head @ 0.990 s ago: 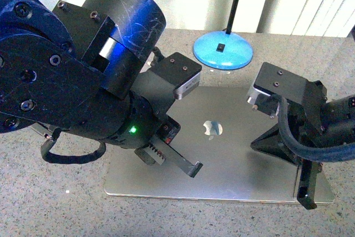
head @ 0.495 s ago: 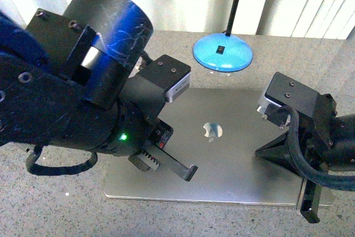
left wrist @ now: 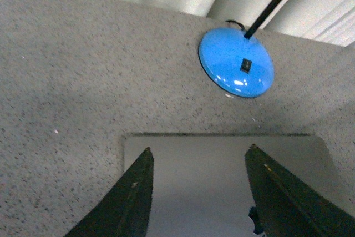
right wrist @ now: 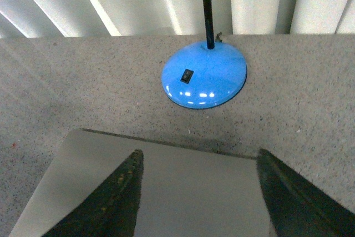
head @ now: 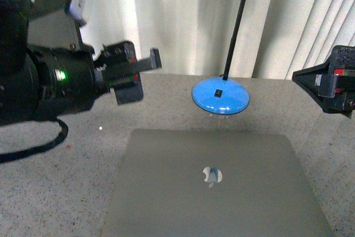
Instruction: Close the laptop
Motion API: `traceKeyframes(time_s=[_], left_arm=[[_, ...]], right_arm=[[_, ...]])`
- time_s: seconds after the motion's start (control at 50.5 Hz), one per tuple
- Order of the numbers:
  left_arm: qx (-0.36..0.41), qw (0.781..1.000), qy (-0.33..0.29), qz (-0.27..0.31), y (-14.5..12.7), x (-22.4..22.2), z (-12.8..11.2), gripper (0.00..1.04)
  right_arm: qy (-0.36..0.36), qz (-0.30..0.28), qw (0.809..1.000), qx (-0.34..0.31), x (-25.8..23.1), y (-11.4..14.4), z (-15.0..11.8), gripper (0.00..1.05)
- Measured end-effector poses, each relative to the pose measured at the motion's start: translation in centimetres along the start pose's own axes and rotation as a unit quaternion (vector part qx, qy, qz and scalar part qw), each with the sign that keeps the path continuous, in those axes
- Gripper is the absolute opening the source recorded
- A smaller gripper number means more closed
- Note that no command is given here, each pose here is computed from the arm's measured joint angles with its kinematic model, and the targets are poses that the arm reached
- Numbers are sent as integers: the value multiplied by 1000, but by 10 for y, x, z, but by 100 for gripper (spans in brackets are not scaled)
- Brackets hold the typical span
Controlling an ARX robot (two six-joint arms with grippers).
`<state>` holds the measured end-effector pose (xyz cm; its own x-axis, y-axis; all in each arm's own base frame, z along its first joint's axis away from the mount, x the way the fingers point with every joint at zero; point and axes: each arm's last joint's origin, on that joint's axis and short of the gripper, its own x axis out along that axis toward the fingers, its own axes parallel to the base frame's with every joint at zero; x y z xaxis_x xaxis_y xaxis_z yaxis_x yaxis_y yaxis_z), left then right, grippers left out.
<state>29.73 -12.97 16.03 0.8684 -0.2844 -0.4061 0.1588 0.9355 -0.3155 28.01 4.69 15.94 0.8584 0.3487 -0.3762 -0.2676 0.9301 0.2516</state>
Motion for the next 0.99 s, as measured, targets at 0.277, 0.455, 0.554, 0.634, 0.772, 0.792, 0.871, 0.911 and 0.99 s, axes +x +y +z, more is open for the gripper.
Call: traceKeyframes(time_s=[0.277,0.455,0.554,0.634,0.772,0.792,0.871,0.911,0.99], left_arm=[[86,974,-188,97,22,-23,-10,48],[120,959,-231,113,51,-69,-10,14],[129,960,-226,106,57,-83,-15,4],[132,960,-223,108,64,-93,-19,4],[133,959,-223,114,75,-115,-25,4],[133,959,-223,114,75,-116,-26,4],[135,959,-222,112,78,-124,-28,4],[135,959,-222,113,79,-128,-30,4],[135,959,-221,113,82,-135,-32,4]], right_arm=[[-109,-101,988,-37,-4,-2,-10,76],[-213,-157,961,-85,-45,-6,-12,42],[-207,-158,961,-91,-58,-7,-20,26],[-203,-160,962,-92,-66,-8,-25,15],[-203,-160,961,-95,-85,-8,-32,3],[-204,-159,961,-96,-87,-7,-33,3],[-203,-159,961,-95,-93,-8,-35,3],[-201,-151,963,-97,-97,-10,-37,3],[-202,-157,962,-95,-105,-13,-39,3]])
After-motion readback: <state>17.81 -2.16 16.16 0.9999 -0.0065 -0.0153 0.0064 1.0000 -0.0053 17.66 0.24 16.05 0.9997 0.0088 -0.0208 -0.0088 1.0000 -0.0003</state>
